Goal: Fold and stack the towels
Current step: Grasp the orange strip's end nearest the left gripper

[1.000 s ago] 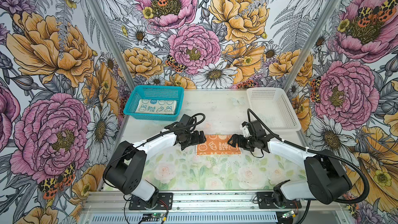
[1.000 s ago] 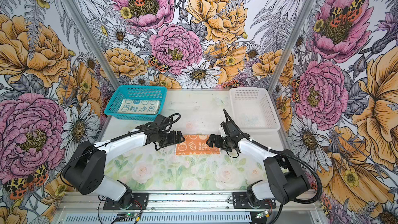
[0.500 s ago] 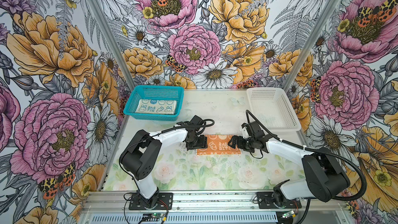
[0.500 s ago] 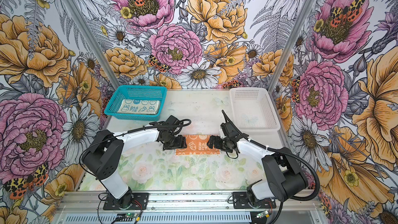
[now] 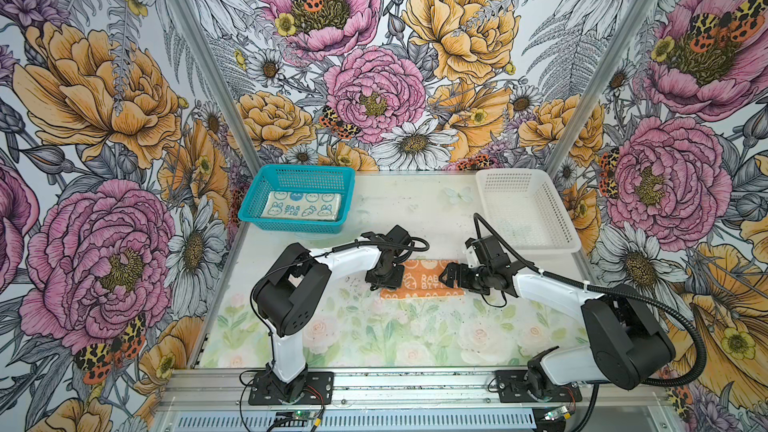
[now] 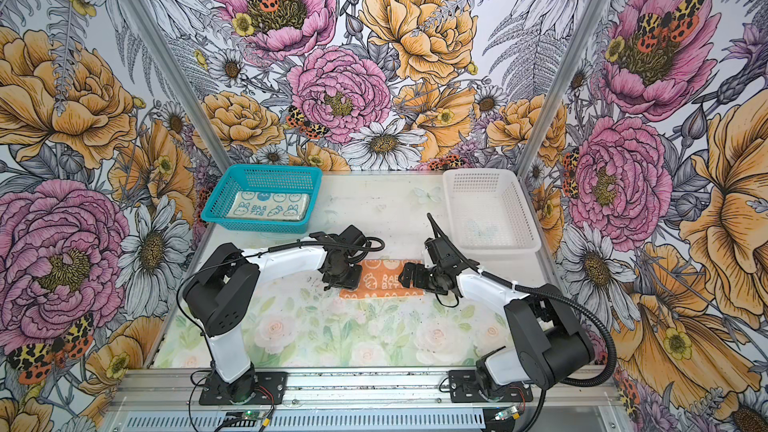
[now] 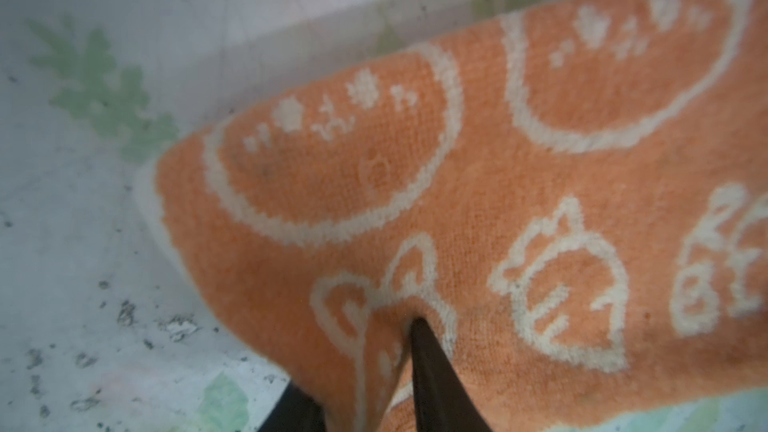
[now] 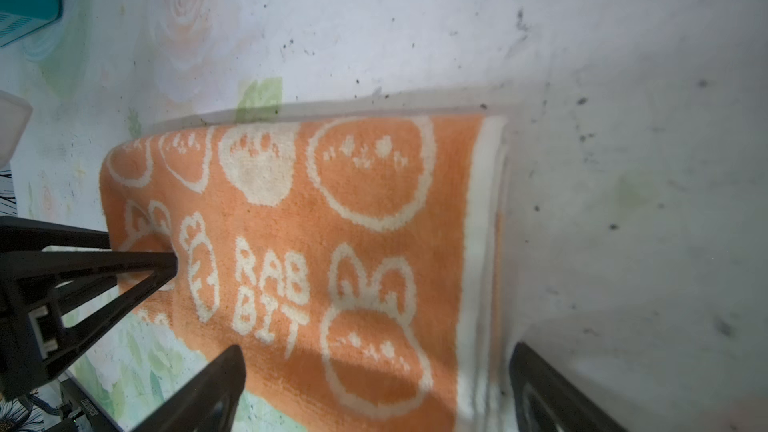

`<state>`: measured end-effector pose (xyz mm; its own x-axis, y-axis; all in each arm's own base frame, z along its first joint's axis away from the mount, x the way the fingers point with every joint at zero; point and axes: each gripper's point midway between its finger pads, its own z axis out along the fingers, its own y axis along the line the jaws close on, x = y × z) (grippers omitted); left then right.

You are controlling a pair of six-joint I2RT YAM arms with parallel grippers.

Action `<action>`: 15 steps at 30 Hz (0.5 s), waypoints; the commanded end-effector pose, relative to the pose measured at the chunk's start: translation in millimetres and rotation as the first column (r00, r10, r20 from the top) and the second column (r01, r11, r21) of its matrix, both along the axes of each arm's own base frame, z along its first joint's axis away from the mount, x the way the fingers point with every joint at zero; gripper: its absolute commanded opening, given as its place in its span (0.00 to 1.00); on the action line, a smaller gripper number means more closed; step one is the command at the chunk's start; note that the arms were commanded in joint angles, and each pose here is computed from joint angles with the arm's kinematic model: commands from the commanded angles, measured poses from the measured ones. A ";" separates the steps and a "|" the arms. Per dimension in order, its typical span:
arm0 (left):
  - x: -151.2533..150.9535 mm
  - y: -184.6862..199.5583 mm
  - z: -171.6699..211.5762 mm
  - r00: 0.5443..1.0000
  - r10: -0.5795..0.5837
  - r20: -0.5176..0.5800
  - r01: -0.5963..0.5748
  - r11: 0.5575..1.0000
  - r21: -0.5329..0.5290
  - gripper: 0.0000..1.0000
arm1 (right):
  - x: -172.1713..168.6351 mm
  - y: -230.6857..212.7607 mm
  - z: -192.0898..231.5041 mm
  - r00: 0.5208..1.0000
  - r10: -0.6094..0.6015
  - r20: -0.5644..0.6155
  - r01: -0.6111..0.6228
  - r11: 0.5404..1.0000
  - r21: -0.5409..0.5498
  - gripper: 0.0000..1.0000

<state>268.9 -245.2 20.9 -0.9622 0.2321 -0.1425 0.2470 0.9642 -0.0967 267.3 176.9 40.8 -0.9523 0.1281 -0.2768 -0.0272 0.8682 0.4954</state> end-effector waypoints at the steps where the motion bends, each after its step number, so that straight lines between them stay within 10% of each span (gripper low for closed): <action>1: -6.7 19.7 -16.6 1.000 -0.015 -0.022 0.017 0.993 0.113 0.25 | -2.5 3.6 -2.7 1.000 0.008 0.004 -0.008 1.000 0.008 0.99; 15: 28.2 33.6 22.9 0.995 -0.072 0.061 0.056 0.970 0.238 0.00 | 7.5 9.7 10.1 0.998 0.009 0.059 -0.011 0.999 0.035 0.99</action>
